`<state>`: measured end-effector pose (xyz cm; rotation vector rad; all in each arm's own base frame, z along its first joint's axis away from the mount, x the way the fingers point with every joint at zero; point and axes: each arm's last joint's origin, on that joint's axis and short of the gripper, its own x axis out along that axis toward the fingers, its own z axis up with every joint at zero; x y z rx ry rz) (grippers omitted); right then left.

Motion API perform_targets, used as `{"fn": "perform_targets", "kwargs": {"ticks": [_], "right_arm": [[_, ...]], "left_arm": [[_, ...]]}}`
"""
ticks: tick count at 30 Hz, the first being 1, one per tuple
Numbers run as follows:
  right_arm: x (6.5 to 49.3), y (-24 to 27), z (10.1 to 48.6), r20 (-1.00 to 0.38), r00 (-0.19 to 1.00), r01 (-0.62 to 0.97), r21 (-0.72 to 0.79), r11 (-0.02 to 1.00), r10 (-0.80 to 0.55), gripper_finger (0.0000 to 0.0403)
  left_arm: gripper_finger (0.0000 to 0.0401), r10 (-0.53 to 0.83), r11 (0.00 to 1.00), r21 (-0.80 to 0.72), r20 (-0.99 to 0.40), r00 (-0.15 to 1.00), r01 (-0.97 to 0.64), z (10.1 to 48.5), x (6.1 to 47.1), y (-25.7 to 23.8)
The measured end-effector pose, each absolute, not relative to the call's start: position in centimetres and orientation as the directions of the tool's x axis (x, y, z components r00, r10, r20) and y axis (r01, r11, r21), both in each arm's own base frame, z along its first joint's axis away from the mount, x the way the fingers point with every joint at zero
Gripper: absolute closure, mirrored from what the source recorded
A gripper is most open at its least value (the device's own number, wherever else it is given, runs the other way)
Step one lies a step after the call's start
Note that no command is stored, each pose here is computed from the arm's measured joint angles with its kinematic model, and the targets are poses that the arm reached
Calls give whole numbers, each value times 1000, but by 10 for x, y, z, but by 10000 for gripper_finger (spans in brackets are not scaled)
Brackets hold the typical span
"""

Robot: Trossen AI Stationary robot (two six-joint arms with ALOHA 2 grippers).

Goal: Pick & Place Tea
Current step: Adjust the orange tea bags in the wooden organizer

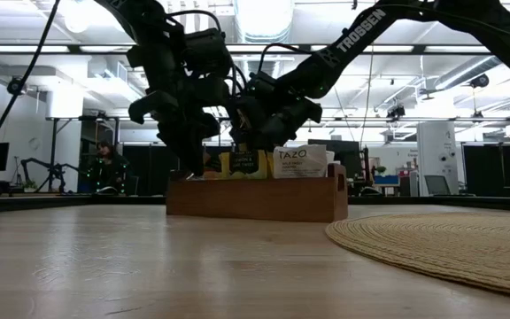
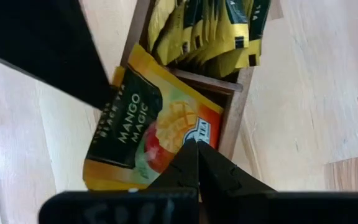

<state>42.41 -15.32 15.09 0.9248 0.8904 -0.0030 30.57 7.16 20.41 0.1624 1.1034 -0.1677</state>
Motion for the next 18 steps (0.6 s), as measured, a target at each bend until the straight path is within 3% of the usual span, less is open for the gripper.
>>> {"fn": "perform_targets", "kwargs": {"ticks": [18], "right_arm": [[428,-141,169,-608,661,290,748,597,440,394]], "left_arm": [[401,-55,972,57,-886,461,226,209,306,71]]}}
